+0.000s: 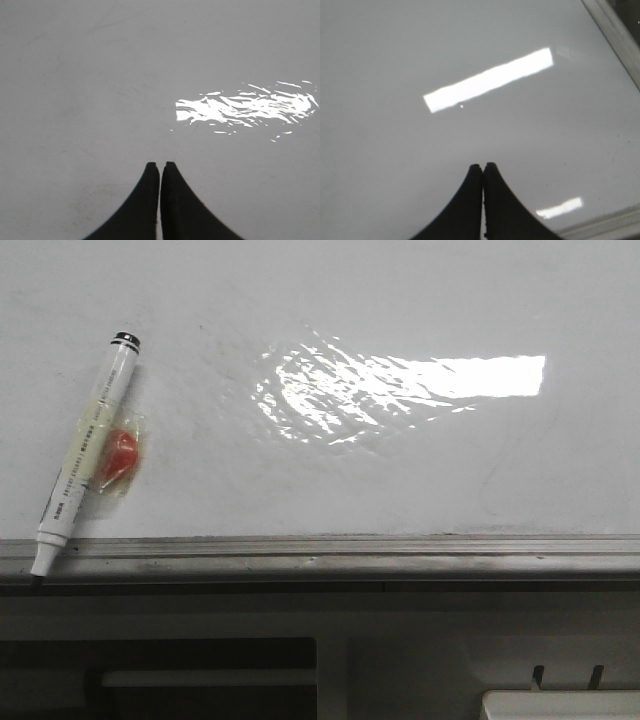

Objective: Write number 9 on whiteboard

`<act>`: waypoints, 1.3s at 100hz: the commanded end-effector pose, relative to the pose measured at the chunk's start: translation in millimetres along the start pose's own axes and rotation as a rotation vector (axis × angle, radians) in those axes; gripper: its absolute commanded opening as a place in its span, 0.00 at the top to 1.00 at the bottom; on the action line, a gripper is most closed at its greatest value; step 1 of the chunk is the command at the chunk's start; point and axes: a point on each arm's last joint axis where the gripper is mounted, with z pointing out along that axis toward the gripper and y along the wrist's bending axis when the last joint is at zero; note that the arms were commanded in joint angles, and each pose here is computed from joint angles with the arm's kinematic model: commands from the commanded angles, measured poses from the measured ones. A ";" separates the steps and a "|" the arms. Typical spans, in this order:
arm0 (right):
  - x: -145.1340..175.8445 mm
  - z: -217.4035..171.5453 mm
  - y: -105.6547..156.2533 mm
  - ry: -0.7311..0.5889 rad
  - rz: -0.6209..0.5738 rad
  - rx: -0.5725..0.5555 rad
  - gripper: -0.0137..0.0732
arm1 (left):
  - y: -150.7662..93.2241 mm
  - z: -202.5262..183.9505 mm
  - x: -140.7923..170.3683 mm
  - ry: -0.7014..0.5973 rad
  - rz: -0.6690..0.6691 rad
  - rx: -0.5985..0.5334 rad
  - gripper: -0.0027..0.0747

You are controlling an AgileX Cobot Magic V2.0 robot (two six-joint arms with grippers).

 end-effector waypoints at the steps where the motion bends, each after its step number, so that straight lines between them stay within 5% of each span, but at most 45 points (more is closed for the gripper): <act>1: -20.2 -4.4 6.5 -0.058 -0.005 -0.023 0.92 | -1.9 -3.0 -21.8 -0.117 -0.030 0.025 0.99; 33: -52.4 1.3 24.9 0.298 0.004 -0.017 0.92 | 2.2 23.0 -82.8 0.089 -0.085 -0.032 0.99; 60: -67.6 7.3 28.5 0.251 0.007 -0.020 0.92 | 2.0 44.0 -78.1 0.184 -0.080 -0.035 0.99; 89: -60.3 8.2 26.4 0.277 0.008 -0.013 0.92 | -2.4 55.8 -78.6 0.053 -0.080 0.018 0.58; 110: -54.4 9.8 24.1 0.279 0.010 -0.008 0.92 | -10.4 69.1 -73.2 -0.029 -0.052 0.102 0.57; 130: -55.5 10.1 24.2 0.267 0.010 -0.008 0.92 | -37.4 77.3 -62.5 0.056 -0.106 0.310 0.50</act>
